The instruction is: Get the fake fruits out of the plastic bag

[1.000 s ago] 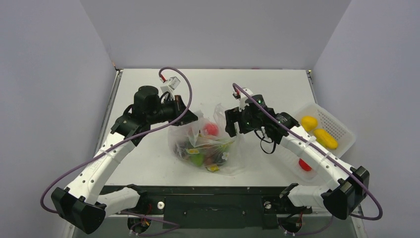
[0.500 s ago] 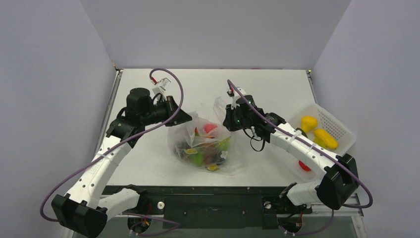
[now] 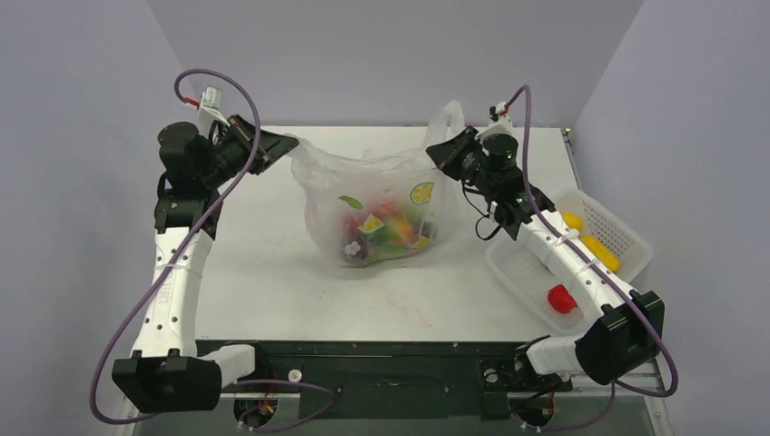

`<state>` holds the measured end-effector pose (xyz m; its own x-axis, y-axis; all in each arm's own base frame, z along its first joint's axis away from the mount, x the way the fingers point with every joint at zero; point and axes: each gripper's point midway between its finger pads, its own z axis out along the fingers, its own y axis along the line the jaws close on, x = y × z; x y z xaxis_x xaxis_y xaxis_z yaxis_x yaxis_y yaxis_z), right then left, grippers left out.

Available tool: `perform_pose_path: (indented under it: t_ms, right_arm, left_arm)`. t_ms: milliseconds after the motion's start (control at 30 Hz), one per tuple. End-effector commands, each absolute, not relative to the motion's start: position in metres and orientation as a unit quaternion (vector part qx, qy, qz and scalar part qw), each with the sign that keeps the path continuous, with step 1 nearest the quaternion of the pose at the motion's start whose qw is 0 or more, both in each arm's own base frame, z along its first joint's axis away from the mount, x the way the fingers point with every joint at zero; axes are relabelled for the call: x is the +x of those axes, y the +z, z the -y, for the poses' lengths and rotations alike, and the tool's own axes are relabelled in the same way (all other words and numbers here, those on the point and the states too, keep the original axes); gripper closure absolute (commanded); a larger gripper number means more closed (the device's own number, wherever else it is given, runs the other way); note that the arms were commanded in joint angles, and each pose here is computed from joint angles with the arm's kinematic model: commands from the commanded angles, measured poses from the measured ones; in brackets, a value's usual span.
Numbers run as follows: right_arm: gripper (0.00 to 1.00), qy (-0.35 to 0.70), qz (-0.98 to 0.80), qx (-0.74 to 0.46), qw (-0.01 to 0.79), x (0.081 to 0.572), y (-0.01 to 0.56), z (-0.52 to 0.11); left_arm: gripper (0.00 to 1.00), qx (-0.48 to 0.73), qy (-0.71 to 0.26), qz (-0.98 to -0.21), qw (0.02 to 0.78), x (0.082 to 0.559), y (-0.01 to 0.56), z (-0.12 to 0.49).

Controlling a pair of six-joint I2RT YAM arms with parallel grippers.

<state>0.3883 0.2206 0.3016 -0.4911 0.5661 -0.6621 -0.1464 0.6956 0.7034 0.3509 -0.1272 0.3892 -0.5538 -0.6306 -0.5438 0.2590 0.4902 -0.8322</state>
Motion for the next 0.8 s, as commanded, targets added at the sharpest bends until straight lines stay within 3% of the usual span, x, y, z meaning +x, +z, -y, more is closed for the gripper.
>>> perform_pose_path:
  t_ms: [0,100,200,367,500,633,767]
  right_arm:
    - [1.00,0.443,-0.695,0.141,0.549,0.381,0.385,-0.220]
    - [1.00,0.431,-0.709,0.134,0.542,0.374,0.364,-0.218]
    - [0.99,0.405,-0.746,0.126,0.513,0.361,0.300,-0.217]
    - [0.89,0.365,-0.821,0.090,0.430,0.330,0.180,-0.217]
    - [0.66,0.331,-0.856,0.048,0.394,0.306,0.136,-0.212]
    - [0.48,0.277,-0.880,0.003,0.386,0.285,0.133,-0.202]
    - [0.37,0.224,-0.889,-0.032,0.398,0.263,0.148,-0.188]
  left_arm:
    - [1.00,-0.065,-0.472,-0.681,0.557,0.323,0.458,0.118]
    - [1.00,-0.057,-0.446,-0.716,0.535,0.309,0.415,0.118]
    - [1.00,-0.043,-0.434,-0.743,0.507,0.282,0.376,0.120]
    - [1.00,-0.062,-0.426,-0.792,0.432,0.236,0.286,0.124]
    - [1.00,-0.095,-0.452,-0.797,0.389,0.214,0.244,0.130]
    - [1.00,-0.104,-0.464,-0.797,0.372,0.210,0.231,0.133]
    - [0.99,-0.103,-0.443,-0.806,0.379,0.213,0.227,0.128]
